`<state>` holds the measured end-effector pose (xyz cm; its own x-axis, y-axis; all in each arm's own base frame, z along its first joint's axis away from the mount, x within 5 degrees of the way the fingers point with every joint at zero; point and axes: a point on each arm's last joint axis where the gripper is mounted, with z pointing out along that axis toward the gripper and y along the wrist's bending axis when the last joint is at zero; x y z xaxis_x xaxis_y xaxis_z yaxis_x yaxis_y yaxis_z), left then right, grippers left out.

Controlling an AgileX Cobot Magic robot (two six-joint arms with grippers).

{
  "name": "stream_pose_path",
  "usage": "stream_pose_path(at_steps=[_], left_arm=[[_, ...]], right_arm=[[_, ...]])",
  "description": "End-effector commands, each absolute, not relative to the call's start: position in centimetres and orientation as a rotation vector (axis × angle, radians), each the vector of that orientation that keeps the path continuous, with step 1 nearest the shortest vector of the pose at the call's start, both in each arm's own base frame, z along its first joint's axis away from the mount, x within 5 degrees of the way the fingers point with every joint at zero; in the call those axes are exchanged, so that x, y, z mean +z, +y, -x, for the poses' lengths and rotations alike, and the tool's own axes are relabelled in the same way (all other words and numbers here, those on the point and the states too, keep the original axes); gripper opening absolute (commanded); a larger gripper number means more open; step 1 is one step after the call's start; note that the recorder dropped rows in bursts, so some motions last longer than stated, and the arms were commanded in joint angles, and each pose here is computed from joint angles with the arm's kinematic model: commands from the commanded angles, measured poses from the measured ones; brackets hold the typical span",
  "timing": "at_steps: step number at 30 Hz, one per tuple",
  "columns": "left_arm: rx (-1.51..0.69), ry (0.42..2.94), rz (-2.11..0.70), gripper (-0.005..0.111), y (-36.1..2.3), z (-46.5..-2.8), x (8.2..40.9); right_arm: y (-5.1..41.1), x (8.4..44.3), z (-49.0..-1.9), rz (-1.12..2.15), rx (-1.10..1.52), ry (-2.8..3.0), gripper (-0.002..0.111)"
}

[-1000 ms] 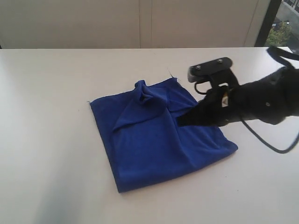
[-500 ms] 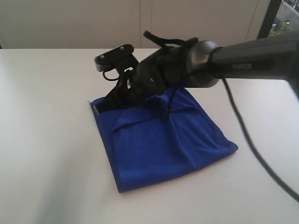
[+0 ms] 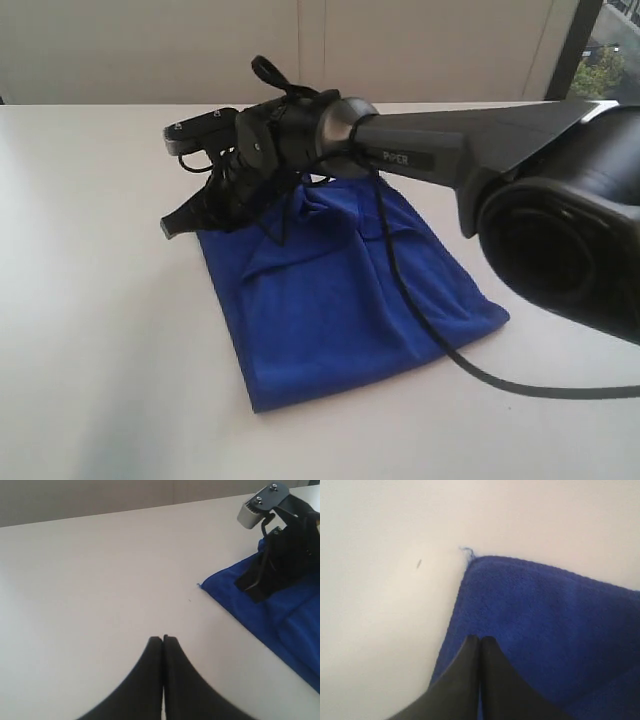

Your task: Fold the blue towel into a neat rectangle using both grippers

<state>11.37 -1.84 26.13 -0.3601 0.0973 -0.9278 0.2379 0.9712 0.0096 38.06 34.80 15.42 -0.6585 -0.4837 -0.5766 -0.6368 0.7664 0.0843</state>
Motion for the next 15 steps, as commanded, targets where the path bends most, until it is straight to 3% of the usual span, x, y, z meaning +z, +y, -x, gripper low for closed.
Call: stream_pose_path(at_steps=[1,6,15], left_arm=[[-0.163,1.943,-0.23,0.0,-1.9,-11.2,25.9],[-0.163,1.943,-0.23,0.0,-1.9,-11.2,25.9],[-0.163,1.943,-0.23,0.0,-1.9,-11.2,25.9]], right_arm=[[35.3,13.7,-38.7,0.859,0.384,2.44,0.0],[34.4,11.6,-40.4,0.794,0.368,2.456,0.0],[32.2,11.1,-44.1,0.475,0.456,2.341,0.0]])
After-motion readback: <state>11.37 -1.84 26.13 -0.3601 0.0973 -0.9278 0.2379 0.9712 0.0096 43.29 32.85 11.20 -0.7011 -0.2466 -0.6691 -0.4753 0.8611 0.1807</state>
